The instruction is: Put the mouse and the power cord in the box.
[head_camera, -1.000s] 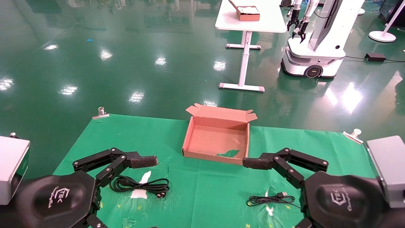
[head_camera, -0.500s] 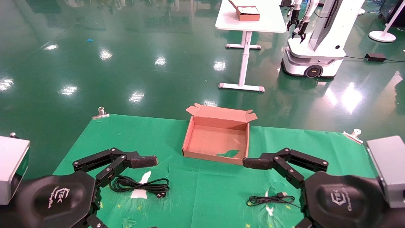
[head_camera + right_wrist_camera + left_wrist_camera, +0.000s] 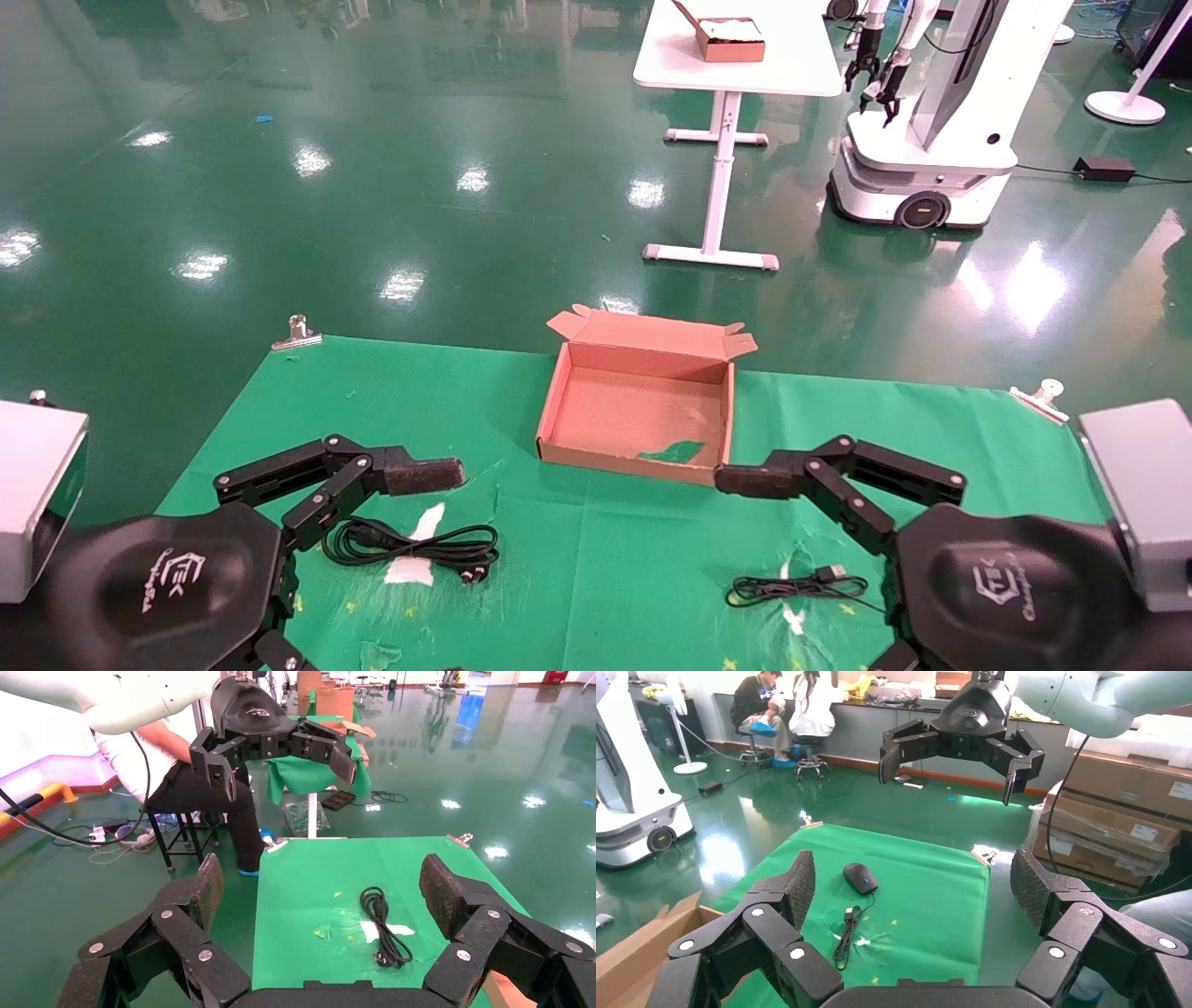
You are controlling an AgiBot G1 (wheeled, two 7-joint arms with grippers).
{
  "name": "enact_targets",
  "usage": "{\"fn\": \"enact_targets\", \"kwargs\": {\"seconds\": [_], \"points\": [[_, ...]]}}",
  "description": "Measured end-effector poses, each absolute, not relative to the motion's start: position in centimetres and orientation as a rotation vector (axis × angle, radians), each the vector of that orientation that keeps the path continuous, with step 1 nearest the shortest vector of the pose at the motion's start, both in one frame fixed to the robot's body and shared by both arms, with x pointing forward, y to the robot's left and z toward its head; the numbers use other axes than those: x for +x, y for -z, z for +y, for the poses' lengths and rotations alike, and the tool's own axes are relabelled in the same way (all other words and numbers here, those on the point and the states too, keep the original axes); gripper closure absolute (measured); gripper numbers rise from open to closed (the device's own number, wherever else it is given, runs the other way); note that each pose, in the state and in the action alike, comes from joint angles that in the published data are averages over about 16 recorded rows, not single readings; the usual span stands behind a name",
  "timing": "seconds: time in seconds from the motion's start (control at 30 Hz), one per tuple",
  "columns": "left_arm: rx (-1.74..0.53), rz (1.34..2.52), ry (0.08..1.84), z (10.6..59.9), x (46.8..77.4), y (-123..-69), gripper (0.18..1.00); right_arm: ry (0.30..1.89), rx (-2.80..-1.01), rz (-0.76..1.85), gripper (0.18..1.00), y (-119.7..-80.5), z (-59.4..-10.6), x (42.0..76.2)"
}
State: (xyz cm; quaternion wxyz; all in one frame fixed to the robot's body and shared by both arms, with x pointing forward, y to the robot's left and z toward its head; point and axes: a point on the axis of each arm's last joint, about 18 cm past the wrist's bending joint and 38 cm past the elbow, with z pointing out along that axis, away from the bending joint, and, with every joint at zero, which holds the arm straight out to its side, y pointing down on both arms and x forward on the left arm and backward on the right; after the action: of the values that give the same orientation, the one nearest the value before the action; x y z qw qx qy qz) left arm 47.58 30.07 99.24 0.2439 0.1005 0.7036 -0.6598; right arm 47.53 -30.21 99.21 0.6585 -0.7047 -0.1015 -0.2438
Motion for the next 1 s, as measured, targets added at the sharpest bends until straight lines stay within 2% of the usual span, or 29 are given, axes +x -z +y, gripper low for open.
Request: {"fn": "enact_targets", "kwargs": {"seconds": [0.3,0.57,0.77,1.0], "points": [[0.300,1.941,1.758,29.8,47.7,-99.2,0.185,0.561,-1.620,-0.225,0.178,-98.9,-30.8,47.4],[0.326,2.000,1.639,29.8,48.9,-98.6,0.185,0.596,-1.697,-0.210,0.178,-98.0,-32.5,47.8],[0.330,2.069,1.500,30.1,51.4,-97.2,0.185,0.638,-1.799,-0.188,0.178,-96.6,-34.0,49.0],[0.323,2.150,1.293,30.3,56.6,-95.1,0.185,0.717,-1.949,-0.140,0.178,-94.6,-36.4,52.0]]}}
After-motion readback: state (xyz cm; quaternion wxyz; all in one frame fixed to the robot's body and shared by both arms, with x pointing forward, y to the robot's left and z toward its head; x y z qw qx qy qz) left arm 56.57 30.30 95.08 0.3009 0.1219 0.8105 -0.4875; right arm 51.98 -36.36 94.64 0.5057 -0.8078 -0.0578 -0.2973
